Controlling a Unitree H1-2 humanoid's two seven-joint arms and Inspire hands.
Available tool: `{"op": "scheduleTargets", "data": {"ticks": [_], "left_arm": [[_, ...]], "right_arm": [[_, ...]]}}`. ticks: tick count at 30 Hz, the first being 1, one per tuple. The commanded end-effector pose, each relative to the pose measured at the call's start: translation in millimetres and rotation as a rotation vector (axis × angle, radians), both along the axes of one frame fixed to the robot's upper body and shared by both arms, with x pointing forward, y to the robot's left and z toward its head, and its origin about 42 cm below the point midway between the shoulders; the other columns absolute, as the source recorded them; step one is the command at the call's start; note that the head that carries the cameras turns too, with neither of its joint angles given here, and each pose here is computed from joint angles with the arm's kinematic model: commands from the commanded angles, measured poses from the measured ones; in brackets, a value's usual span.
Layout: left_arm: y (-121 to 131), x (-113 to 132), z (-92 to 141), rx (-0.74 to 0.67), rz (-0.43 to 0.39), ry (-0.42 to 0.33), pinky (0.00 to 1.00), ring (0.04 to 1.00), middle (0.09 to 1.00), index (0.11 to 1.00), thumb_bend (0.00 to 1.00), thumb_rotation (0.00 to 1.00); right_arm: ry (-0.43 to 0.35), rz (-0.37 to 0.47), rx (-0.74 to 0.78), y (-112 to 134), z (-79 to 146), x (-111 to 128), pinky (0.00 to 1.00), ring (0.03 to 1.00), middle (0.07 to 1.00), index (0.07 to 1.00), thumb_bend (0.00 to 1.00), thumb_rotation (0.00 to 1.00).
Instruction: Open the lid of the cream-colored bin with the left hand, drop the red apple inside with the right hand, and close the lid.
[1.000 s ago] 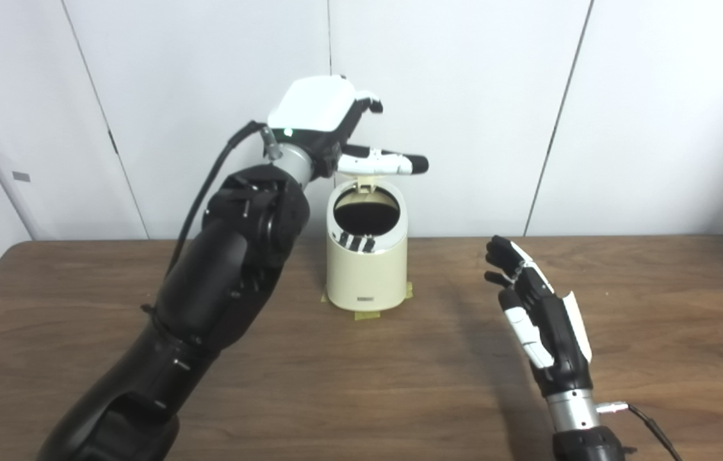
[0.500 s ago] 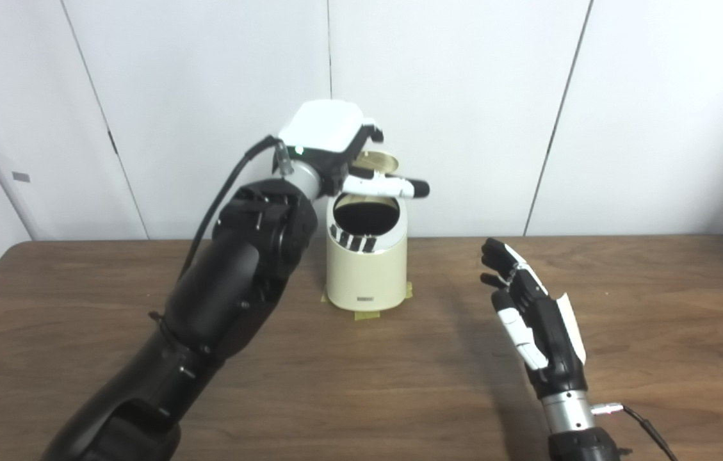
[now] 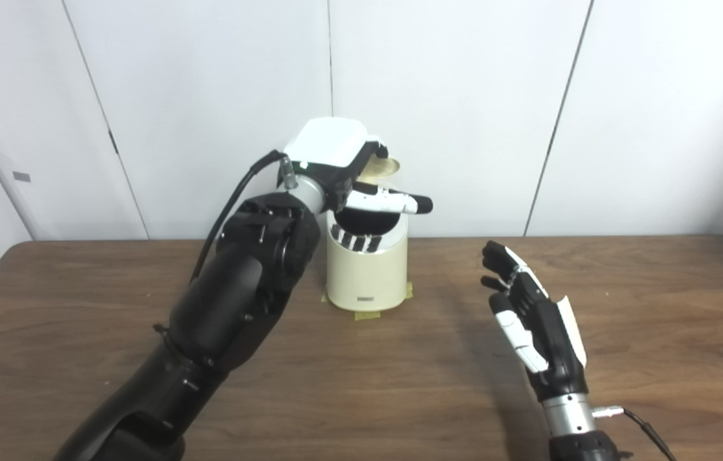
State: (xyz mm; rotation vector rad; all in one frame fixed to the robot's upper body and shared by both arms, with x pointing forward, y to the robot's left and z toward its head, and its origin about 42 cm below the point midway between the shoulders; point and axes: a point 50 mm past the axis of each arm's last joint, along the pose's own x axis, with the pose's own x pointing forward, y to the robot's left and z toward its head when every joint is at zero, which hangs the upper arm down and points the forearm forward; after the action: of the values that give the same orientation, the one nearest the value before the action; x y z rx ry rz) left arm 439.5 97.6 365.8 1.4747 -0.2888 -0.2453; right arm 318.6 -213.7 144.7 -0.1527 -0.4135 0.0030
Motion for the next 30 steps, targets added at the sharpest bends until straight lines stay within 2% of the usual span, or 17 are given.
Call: {"op": "scheduleTargets", "data": {"ticks": [1,15,22,30], "left_arm": [[-2.0,-1.6,22.7,-0.001,-0.003,-0.076,1.0,1.0,0.887,0.823,1.0,0.99],[-0.1,-9.8,19.5,-0.057,-0.042,-0.07,1.0,0.987,0.848,0.808,1.0,0.97],[-2.9,-18.2,11.8,-0.045,-0.032,-0.051,1.0,0.948,0.814,0.789,1.0,0.98],[-4.4,-30.8,-1.5,-0.03,-0.06,-0.039,1.0,0.911,0.783,0.773,1.0,0.99]], "right_arm": [[-0.081,0.012,0.013,4.1,20.7,5.9,0.8,0.872,0.875,0.868,0.38,0.77],[-0.079,0.01,0.006,4.8,21.2,6.6,0.8,0.871,0.875,0.87,0.37,0.76],[-0.084,0.014,0.014,5.2,21.5,6.3,0.8,0.87,0.875,0.87,0.38,0.75],[-0.078,0.003,0.004,6.3,23.4,5.1,0.79,0.861,0.865,0.863,0.39,0.75]]}}
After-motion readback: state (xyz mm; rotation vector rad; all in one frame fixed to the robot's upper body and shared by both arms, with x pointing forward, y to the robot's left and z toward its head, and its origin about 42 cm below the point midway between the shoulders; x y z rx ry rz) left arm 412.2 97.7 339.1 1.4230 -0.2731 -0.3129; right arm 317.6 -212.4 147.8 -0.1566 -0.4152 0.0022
